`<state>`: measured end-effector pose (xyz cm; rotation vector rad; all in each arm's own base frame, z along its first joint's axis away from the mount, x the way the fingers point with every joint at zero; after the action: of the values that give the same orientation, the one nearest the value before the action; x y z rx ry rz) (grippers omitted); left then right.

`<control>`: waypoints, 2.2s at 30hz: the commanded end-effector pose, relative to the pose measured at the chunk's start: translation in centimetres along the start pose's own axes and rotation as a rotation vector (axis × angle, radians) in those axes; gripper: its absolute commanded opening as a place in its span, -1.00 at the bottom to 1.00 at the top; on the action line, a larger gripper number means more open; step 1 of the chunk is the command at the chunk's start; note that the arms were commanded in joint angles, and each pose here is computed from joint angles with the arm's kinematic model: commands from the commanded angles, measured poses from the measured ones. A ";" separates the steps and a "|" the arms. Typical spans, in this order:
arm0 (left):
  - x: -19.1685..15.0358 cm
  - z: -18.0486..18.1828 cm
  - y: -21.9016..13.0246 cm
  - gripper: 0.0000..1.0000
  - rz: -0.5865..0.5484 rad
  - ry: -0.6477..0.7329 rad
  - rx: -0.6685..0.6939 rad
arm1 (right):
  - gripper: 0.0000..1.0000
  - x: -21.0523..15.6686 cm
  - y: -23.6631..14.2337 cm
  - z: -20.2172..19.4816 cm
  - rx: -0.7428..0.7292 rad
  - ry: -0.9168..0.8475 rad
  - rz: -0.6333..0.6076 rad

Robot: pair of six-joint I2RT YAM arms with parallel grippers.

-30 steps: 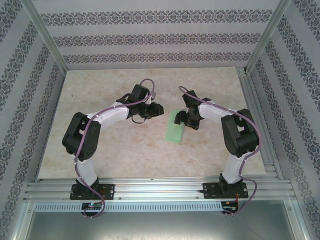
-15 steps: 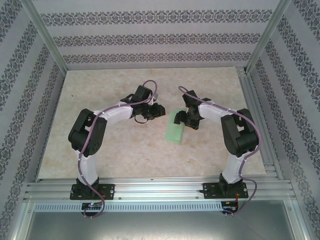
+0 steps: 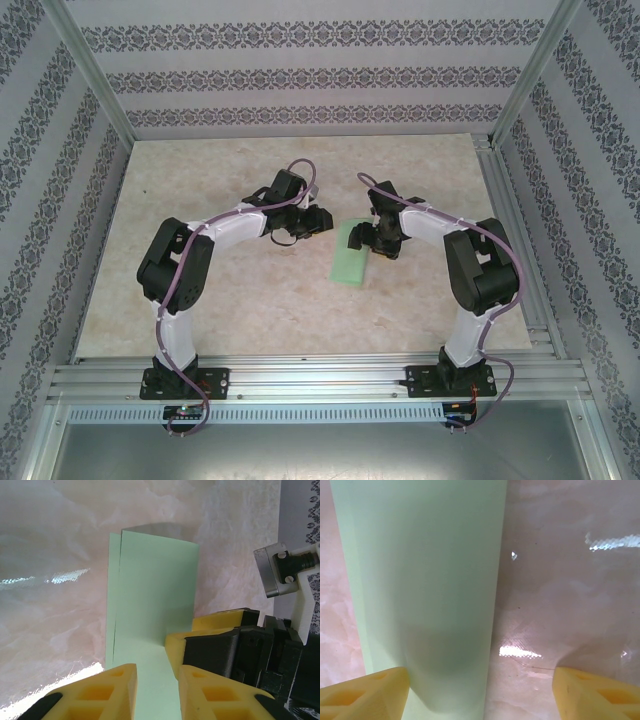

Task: Fold a paper plane with a square sheet of paper (pick it up from the middle)
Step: Fold the square sheet of paper in half at the center of the table.

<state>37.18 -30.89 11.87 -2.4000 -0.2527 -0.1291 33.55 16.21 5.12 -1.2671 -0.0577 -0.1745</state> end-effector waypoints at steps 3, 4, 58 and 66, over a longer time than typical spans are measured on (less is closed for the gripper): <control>0.4 -1.5 0.7 -0.41 0.003 0.021 -0.044 | 0.51 0.3 0.3 0.5 0.040 -0.008 -0.012; 0.3 -1.5 0.8 -0.41 0.006 0.021 -0.045 | 0.51 0.3 0.4 0.8 0.060 -0.013 -0.009; 0.6 -1.8 1.5 -0.49 0.018 -0.003 -0.069 | 0.45 0.1 0.0 0.3 -0.115 0.025 -0.005; 0.6 -1.8 1.7 -0.49 0.023 -0.008 -0.075 | 0.48 0.1 0.3 0.3 -0.121 0.007 0.010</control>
<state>37.63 -31.86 10.89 -2.4270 -0.2331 -0.0740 33.36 16.87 5.00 -1.3631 -0.0315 -0.1741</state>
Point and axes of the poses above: each hand's point on the last joint's axis, 136 mm out from that joint toward the fingers, its own y axis out along the fingers, its own z axis along the line the jaws close on, x = y × z, the point moved 3 cm from there along -y, back along the fingers, and after that the axes turned 3 degrees about -y, right-handed, at the moved point
